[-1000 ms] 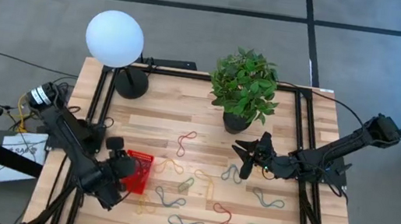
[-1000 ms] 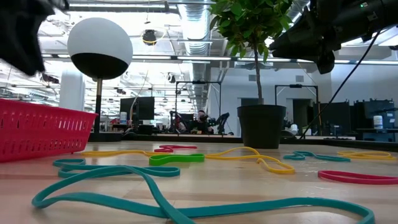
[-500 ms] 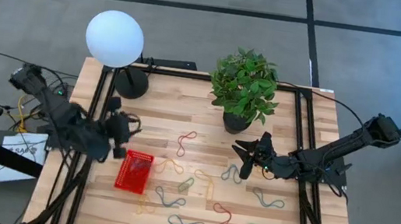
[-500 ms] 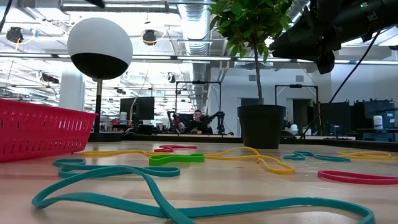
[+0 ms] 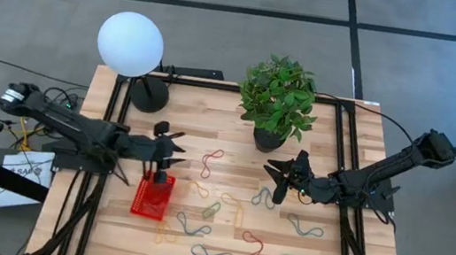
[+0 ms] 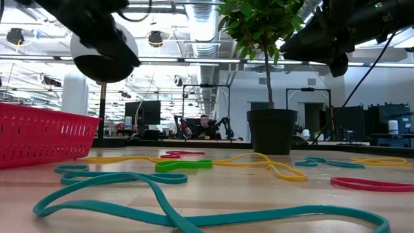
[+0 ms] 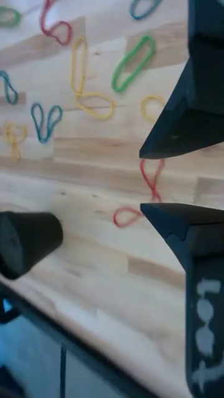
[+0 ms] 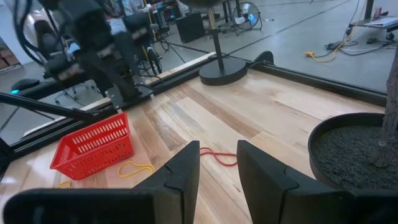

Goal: Pick and place items into bin
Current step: Put the red rubber band into the red bin

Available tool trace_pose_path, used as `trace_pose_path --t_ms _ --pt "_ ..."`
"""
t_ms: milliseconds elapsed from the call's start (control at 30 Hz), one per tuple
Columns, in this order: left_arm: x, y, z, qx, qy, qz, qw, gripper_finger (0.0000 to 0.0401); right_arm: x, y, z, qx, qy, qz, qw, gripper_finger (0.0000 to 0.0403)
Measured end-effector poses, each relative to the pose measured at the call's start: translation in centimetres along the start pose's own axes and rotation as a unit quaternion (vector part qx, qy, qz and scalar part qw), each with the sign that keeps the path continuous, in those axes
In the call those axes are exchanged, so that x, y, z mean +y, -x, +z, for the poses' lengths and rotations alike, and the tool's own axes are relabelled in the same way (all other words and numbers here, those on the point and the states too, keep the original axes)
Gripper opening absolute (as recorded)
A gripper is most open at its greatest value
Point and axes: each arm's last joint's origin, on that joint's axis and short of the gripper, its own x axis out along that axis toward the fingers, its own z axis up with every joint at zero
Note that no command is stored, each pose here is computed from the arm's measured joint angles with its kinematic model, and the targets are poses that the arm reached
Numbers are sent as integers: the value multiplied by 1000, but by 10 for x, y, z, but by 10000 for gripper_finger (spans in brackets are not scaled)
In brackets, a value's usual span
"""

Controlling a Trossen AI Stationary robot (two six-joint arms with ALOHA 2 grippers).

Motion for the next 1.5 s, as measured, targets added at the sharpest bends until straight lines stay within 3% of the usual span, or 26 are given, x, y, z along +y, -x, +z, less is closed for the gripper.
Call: trace_pose_path --t_ms 133,333,567,833,1000,1200,1333,1500 --pt "2 -26 -8 1 10 -13 1000 117 0 0 0 0 0 0 1000 103" --pt "6 -67 -21 38 -2 14 999 117 0 0 0 0 5 -1 1000 103" --pt "16 -105 -29 29 29 -49 998 117 -1 -2 1 -4 15 -5 1000 103" --pt "38 -138 -22 54 39 -34 997 117 -7 -9 11 -33 68 -23 997 103" --pt "42 -161 -28 106 47 -35 993 117 -9 -12 21 -66 90 -29 993 103" --pt "38 -175 -39 145 61 -34 987 117 -8 -13 28 -90 97 -29 991 103" --pt "40 -173 -40 152 55 15 987 117 -9 -13 28 -90 98 -31 991 103" --pt "44 -173 -40 153 68 33 985 117 -9 -13 28 -90 98 -32 991 103"
